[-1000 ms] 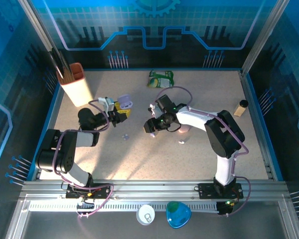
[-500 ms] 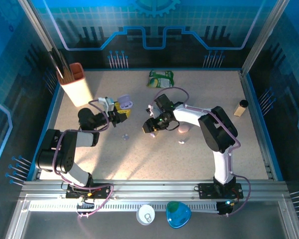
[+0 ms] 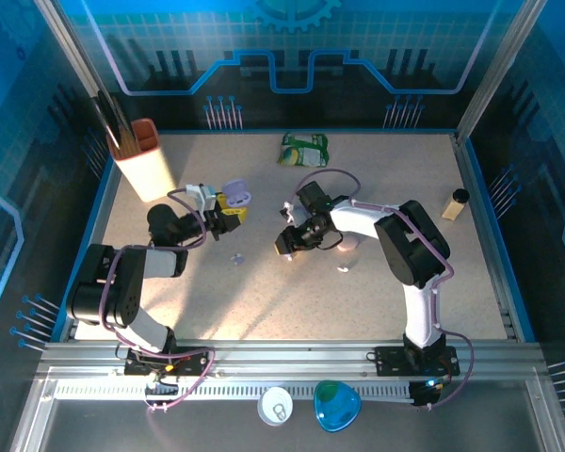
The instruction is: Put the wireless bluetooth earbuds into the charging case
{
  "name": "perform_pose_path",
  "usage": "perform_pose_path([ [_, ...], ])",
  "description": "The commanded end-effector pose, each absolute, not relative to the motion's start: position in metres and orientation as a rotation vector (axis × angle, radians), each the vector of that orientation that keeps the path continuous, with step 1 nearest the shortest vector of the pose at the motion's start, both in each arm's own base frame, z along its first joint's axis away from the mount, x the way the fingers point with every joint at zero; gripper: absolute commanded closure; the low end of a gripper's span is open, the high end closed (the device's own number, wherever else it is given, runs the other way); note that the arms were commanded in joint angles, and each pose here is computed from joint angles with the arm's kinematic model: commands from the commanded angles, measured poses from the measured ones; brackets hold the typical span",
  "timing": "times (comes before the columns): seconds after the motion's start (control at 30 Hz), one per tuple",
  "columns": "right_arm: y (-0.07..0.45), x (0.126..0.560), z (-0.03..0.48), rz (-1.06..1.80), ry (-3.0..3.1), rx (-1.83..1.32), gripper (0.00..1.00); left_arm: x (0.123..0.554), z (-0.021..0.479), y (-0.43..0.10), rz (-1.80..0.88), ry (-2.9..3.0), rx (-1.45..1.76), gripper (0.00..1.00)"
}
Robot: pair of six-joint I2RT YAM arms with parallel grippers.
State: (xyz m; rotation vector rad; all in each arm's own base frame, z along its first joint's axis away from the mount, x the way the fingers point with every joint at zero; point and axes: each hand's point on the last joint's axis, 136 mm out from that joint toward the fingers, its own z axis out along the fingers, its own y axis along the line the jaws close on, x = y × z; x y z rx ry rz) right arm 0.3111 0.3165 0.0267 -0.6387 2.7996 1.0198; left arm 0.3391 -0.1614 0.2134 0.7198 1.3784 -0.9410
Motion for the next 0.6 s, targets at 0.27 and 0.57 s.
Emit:
perform_pose_path([
  [0.27, 0.3035, 0.3025, 0.0244, 1.004, 2.848, -0.618, 0.7, 0.3352, 0.2194, -0.1611, -0.949, 1.346, 0.747, 0.71],
  [0.57, 0.3007, 0.3019, 0.0248, 0.985, 2.849, -0.62, 0.76, 0.336, 0.2183, -0.1613, -0.953, 1.349, 0.746, 0.71],
])
